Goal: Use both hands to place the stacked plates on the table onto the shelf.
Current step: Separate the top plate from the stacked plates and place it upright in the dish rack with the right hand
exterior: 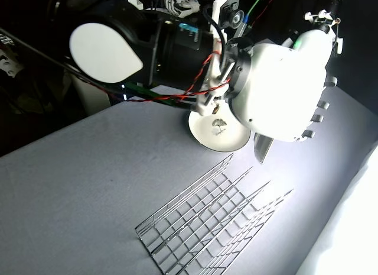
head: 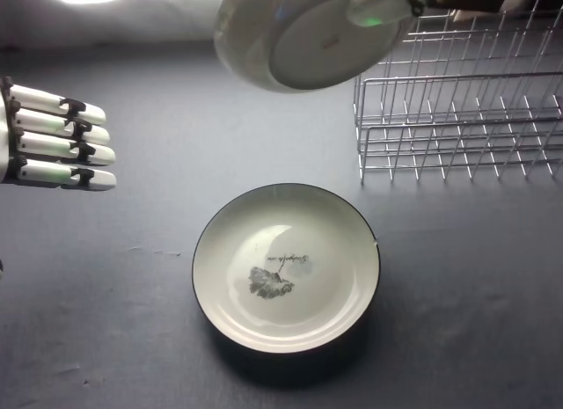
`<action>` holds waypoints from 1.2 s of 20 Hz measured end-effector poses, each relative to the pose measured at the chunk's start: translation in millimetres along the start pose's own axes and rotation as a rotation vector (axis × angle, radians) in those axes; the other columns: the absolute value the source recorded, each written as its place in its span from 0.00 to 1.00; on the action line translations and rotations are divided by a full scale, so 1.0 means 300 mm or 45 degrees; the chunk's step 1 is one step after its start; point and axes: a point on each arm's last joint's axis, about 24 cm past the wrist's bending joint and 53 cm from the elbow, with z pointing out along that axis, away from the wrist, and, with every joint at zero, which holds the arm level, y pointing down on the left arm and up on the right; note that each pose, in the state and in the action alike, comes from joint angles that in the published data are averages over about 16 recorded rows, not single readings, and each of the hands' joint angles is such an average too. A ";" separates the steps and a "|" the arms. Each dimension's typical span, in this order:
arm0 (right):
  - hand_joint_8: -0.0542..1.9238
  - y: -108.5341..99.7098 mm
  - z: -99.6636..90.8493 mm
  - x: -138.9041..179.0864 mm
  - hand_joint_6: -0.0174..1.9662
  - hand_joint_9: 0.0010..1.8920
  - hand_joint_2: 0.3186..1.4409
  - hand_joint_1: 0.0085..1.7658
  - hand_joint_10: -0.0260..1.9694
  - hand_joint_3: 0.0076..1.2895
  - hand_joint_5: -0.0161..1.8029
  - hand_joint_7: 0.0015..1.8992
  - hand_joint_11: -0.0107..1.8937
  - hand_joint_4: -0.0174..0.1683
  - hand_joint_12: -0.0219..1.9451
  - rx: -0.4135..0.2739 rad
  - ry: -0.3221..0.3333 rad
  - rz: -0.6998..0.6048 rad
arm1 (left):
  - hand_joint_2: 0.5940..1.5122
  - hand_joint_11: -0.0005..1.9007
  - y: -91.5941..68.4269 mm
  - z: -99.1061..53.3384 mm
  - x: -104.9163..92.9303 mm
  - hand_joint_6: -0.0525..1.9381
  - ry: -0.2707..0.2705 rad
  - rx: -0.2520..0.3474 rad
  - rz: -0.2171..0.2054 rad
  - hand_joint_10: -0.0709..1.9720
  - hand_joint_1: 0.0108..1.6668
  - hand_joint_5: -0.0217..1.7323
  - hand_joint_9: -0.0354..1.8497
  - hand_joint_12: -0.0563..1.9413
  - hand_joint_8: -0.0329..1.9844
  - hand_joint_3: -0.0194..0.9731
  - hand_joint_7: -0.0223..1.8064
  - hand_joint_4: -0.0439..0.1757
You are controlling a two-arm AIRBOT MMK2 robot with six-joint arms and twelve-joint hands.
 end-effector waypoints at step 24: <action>0.33 -0.176 -0.182 -0.281 0.42 0.55 0.58 0.76 0.40 0.01 0.57 0.59 0.44 0.06 0.64 0.151 -0.191 -0.172 | 0.57 0.01 -0.236 0.192 -0.022 0.04 0.019 0.535 0.016 0.04 0.00 0.02 0.03 0.03 0.01 0.03 0.02 0.20</action>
